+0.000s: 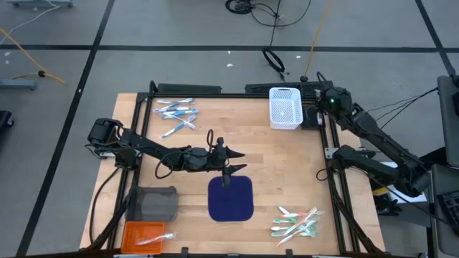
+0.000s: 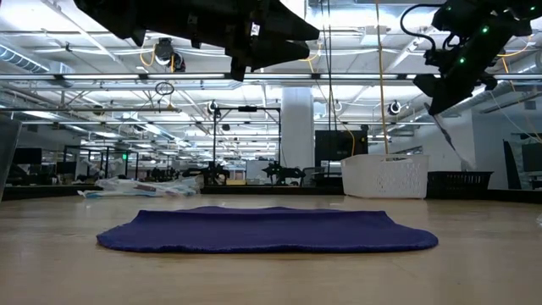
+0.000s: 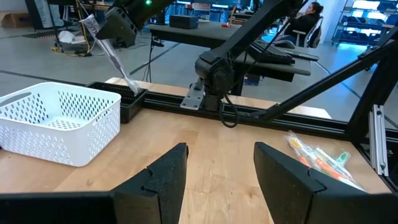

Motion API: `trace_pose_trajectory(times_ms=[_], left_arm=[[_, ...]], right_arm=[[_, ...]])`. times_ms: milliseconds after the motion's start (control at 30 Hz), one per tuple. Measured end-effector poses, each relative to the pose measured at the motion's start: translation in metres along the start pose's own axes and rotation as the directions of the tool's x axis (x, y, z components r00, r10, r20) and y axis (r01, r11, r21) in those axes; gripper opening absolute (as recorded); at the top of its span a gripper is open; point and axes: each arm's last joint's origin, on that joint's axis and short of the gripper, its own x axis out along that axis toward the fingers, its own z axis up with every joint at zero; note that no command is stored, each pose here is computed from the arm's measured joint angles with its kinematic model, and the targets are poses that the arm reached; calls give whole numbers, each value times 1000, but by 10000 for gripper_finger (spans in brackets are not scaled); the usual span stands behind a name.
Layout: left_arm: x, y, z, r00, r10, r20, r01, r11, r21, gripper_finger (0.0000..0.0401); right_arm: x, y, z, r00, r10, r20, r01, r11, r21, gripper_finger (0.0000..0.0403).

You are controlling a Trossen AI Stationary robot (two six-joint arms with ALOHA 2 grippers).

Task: Pick & Place Toothbrushes
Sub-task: Put the violet toothbrush into the black basket

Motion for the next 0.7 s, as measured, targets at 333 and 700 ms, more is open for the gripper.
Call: trace_pose_trajectory(times_ms=[333,700], left_arm=[[0,0,0,1000,0,-1,0,1000,0,189],[0,0,0,1000,0,-1,0,1000,0,189]], right_arm=[[1,0,-1,1000,-1,-15,1,1000,5,7],[8,2,-11,999,-29,-33,29,999,-13,8]])
